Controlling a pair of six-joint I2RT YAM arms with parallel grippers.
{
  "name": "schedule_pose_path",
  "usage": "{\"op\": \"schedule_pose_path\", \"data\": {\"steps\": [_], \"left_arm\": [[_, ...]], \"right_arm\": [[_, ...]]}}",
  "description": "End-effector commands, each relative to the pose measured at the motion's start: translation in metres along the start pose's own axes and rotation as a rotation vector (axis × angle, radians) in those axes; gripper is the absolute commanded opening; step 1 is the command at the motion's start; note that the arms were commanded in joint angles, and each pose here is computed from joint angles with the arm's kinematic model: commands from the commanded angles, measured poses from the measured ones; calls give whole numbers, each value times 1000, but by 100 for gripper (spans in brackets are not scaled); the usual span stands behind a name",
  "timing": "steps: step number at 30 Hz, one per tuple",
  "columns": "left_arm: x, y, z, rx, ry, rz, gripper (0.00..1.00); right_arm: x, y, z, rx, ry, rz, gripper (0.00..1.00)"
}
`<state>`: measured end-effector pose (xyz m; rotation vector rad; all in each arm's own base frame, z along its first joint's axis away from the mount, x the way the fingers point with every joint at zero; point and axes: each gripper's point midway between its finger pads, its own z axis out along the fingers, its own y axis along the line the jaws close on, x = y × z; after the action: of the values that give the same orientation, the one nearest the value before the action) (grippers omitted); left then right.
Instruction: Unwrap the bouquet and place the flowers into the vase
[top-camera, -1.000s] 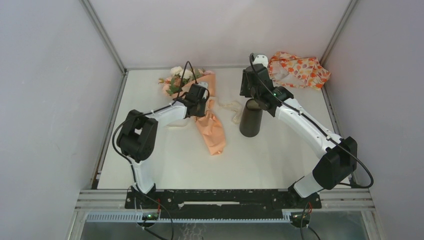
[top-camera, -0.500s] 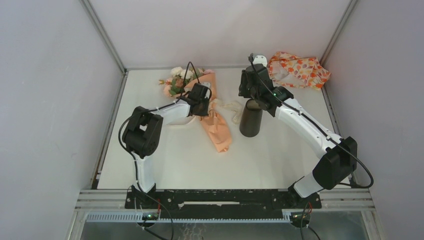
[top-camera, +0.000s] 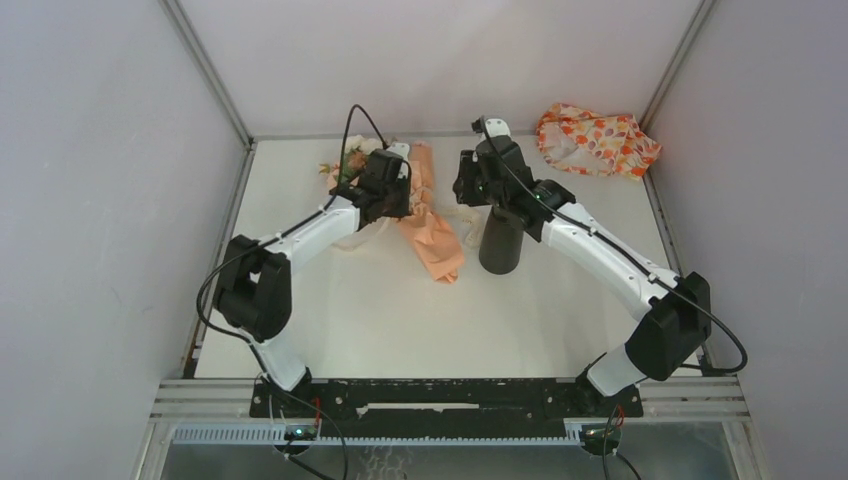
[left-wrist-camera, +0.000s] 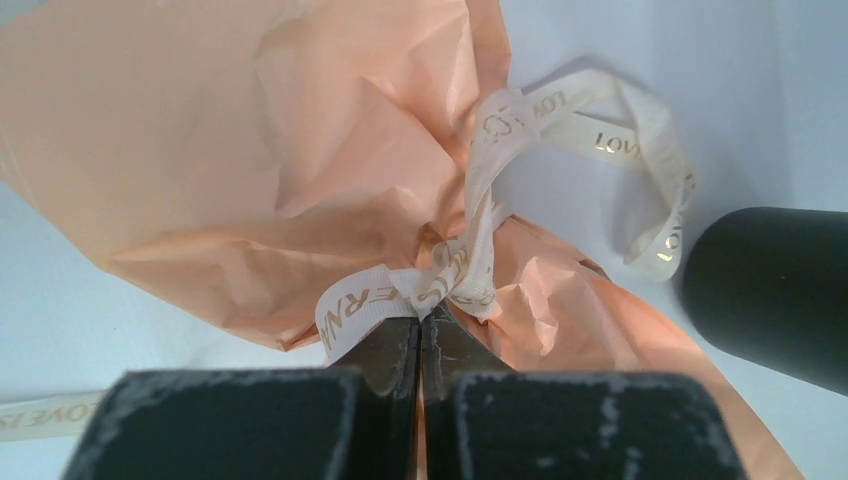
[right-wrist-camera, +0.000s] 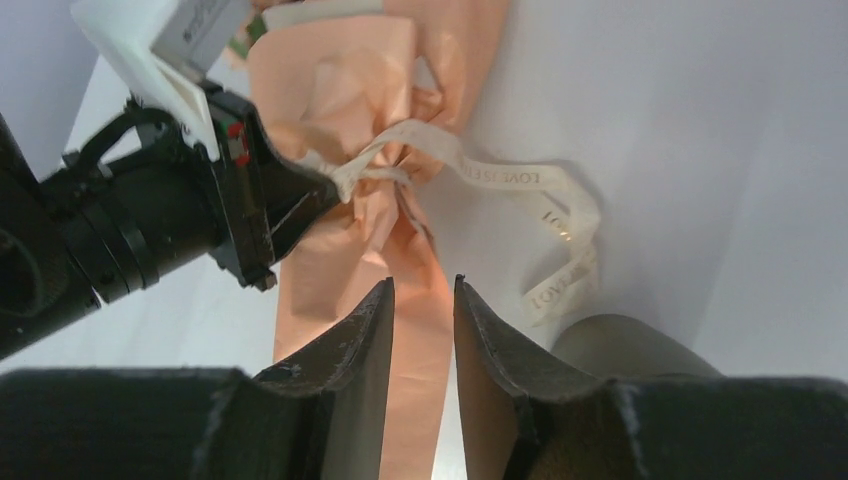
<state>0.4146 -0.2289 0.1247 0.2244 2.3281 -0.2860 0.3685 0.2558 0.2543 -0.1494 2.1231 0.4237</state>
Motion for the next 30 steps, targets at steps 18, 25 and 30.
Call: {"op": "schedule_pose_path", "data": {"steps": [18,25,30], "left_arm": [[-32,-17,-31,145,-99,-110,0],[-49,-10,-58,177,-158,-154,0],[-55,0,-75,164,-192,-171,0]], "right_arm": [[111,92,97,-303,386,17,38],[150,78,107,-230,471,26,38],[161,67,113,-202,505,37,38]]}}
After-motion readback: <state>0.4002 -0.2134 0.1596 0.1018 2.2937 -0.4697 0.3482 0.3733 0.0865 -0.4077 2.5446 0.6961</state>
